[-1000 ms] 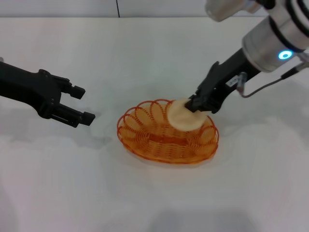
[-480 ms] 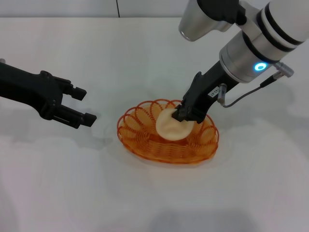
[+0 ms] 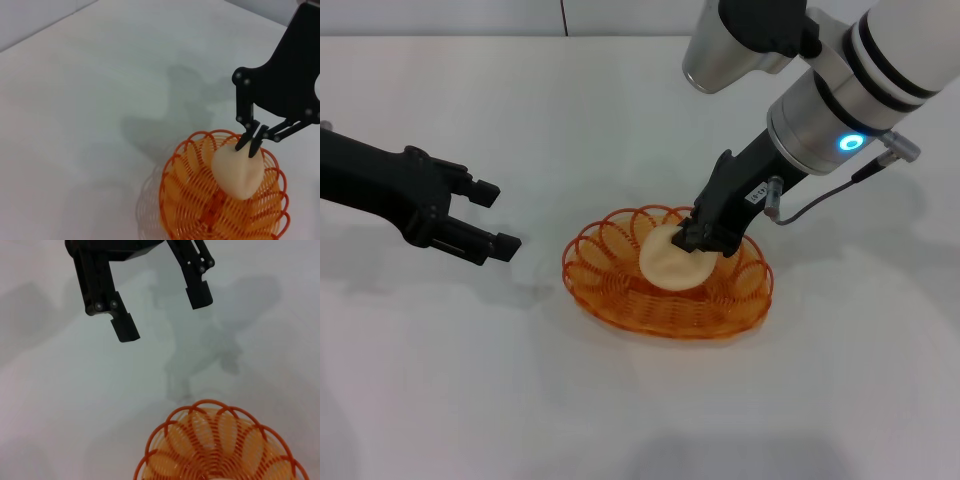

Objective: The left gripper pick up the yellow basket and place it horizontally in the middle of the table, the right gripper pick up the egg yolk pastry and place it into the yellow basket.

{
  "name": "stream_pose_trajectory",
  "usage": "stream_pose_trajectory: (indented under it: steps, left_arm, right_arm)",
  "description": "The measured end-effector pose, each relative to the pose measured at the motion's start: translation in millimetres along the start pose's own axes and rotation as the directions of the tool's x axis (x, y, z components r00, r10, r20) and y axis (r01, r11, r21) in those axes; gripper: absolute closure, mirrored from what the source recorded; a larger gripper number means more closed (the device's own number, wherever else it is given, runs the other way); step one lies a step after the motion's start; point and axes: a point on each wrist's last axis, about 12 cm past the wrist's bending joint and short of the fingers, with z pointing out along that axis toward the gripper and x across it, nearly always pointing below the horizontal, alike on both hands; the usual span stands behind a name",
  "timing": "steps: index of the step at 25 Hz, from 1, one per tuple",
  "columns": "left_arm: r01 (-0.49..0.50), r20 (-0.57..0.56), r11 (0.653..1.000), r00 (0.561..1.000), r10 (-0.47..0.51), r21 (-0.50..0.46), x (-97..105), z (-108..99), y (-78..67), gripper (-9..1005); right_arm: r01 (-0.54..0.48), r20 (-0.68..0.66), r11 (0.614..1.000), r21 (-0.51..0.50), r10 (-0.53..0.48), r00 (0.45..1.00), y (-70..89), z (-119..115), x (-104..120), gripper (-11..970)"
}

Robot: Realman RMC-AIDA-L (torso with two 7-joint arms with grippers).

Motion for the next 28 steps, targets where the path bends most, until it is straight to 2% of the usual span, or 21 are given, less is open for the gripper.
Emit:
stream_pose_trajectory:
  steps: [8,14,18,22,28]
  left_arm:
    - [0.000,0.001,1.000,1.000,0.000,-0.008,-0.7,0.1,1.0,135]
    - [0.003,0.011,1.000,1.000,-0.002,-0.014,0.4,-1.2,1.7,135]
    - [0.012,0.033,0.999,0.999,-0.011,-0.031,3.6,-5.8,3.2,135]
    - [0.012,0.040,0.999,0.999,-0.011,-0.042,5.8,-7.0,4.3,135]
    - [0.005,0.066,0.998,0.998,-0.002,-0.057,5.5,-7.9,5.6,134]
  right_arm:
    - [0.007,0.001,1.000,0.003,-0.007,1.000,0.0,-1.1,-1.0,914]
    - [-0.004,0.010,1.000,0.019,0.003,1.000,-3.3,-5.2,2.3,722]
    - [-0.052,0.067,0.997,0.050,0.049,0.997,-10.6,-21.0,12.0,568]
    - [-0.134,0.159,0.986,0.101,0.117,0.980,-21.1,-45.8,40.0,383]
    - [-0.272,0.247,0.952,0.143,0.232,0.941,-32.5,-71.6,105.5,142]
